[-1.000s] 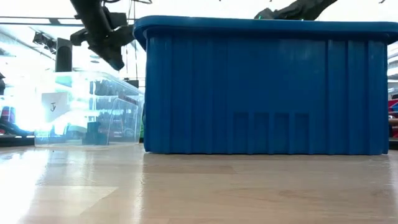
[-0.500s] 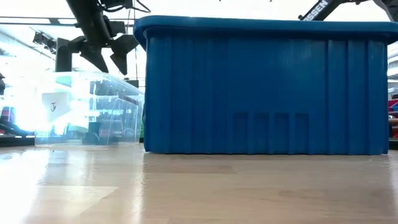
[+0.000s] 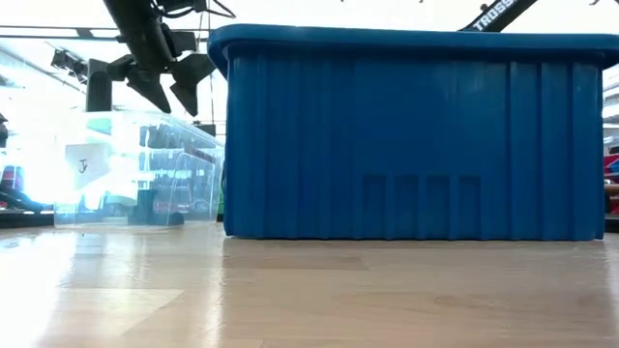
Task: Sort blocks
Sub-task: Put the blue block into the transparent bin
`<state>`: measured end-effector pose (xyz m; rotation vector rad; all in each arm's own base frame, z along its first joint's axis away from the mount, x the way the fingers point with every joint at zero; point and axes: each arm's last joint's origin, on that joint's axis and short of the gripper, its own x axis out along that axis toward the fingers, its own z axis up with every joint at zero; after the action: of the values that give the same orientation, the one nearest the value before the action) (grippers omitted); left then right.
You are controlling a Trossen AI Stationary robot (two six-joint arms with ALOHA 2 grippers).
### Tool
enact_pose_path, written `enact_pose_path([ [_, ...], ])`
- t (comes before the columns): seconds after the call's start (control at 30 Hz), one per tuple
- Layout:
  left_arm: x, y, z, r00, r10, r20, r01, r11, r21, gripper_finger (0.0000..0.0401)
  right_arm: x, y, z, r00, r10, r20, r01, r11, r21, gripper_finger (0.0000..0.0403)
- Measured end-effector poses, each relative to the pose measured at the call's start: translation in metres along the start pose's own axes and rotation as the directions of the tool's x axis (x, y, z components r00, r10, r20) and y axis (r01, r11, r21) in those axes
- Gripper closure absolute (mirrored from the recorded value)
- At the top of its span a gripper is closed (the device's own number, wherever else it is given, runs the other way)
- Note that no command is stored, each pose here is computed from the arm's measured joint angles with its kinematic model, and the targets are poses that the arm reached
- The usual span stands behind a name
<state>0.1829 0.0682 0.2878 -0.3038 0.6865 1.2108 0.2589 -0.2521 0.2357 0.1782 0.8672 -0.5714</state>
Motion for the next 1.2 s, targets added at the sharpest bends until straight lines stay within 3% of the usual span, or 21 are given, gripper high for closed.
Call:
enact_pose_path([
  [0.13, 0.000, 0.000, 0.001, 1.000, -0.003, 0.005, 0.003, 1.000, -0.006, 0.0098, 0.012, -0.003, 0.009, 0.994, -0.024, 0.109, 0.016, 0.997, 0.070, 0.0233],
  [0.27, 0.000, 0.000, 0.001, 1.000, -0.003, 0.005, 0.003, 1.000, -0.006, 0.0098, 0.034, -0.006, 0.005, 0.993, -0.080, 0.092, 0.066, 0.987, 0.149, 0.0213],
  [0.5, 0.000, -0.002, 0.003, 1.000, -0.017, 0.026, 0.015, 0.998, 0.053, 0.0098, 0.066, -0.011, -0.012, 0.998, -0.058, 0.008, 0.056, 0.985, 0.163, 0.0211],
  [0.67, 0.000, -0.002, 0.003, 0.999, -0.018, 0.027, 0.016, 0.998, 0.053, 0.0098, 0.076, -0.010, -0.015, 0.998, -0.056, -0.005, 0.057, 0.993, 0.108, 0.0218],
  [0.97, 0.000, -0.002, 0.003, 1.000, -0.017, 0.026, 0.016, 0.998, 0.055, 0.0098, 0.039, 0.003, -0.022, 0.985, -0.004, -0.172, 0.018, 0.997, 0.081, 0.0228],
  [1.2, 0.000, -0.003, 0.004, 0.999, -0.025, 0.036, 0.024, 0.999, 0.043, 0.0098, 0.012, 0.013, -0.008, 0.994, 0.059, -0.088, -0.059, 0.998, 0.010, 0.0209],
])
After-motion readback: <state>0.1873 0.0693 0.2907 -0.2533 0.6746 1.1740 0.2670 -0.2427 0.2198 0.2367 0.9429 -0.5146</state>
